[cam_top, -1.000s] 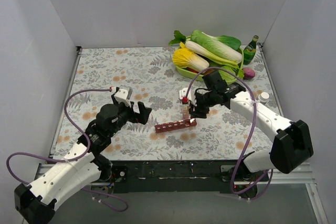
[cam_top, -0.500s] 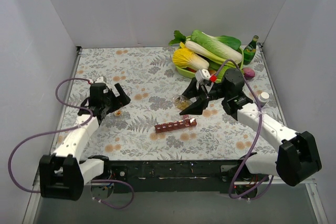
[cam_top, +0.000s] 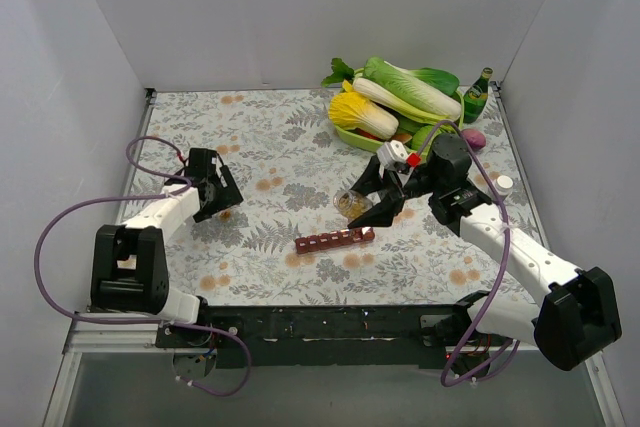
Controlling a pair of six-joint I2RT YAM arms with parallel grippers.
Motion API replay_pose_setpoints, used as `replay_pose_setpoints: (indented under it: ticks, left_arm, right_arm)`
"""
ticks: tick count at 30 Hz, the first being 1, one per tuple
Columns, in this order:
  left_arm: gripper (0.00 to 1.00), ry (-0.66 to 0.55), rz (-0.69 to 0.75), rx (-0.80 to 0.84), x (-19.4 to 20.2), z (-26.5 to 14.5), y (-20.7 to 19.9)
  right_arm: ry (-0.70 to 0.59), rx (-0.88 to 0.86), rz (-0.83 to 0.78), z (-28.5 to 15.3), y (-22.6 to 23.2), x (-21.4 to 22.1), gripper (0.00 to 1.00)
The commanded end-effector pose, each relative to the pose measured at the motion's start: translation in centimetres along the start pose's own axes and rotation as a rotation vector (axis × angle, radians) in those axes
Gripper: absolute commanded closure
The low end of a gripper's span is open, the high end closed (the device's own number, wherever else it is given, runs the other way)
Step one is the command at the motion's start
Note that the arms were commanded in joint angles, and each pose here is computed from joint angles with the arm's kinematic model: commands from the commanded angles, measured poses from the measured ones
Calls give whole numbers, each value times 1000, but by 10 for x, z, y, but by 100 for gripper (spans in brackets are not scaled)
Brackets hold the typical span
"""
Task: Sort the pills into containers
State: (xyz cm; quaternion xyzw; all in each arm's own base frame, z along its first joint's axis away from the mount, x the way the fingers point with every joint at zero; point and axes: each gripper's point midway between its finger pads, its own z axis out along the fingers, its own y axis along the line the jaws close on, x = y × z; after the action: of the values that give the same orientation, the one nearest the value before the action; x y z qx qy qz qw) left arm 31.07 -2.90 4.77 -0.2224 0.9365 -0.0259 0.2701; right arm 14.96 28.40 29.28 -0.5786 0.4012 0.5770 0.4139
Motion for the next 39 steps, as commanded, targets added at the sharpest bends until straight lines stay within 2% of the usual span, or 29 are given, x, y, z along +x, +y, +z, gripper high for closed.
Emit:
replay_pose_setpoints:
  ticks: [1,11,21,30,34,36,38,39]
  left_arm:
    - [25,-6,31,-24,-11,7,0]
    - [46,21,36,-25,-3,12,1]
    - [45,41,41,-48,0,18,4]
    - [69,43,42,-39,0,16,2]
    - [76,61,56,70,1,7,-16]
    - [78,61,88,204,1,-11,-37]
    - [78,113,115,421,11,-39,-72]
    - [79,87,119,518,7,-63,-87]
  right_arm:
    - [4,10,-44,-1,-2,-8,99]
    - [7,22,-30,-2,-5,-4,99]
    - [6,35,-32,-7,-5,-5,99]
    - [5,33,-29,-9,-2,-7,99]
    - [7,41,-24,-11,-2,-4,99]
    - [15,47,-22,-12,-3,-1,99]
    - [26,60,-27,-12,-5,2,99]
    - [37,64,-32,-13,-6,7,99]
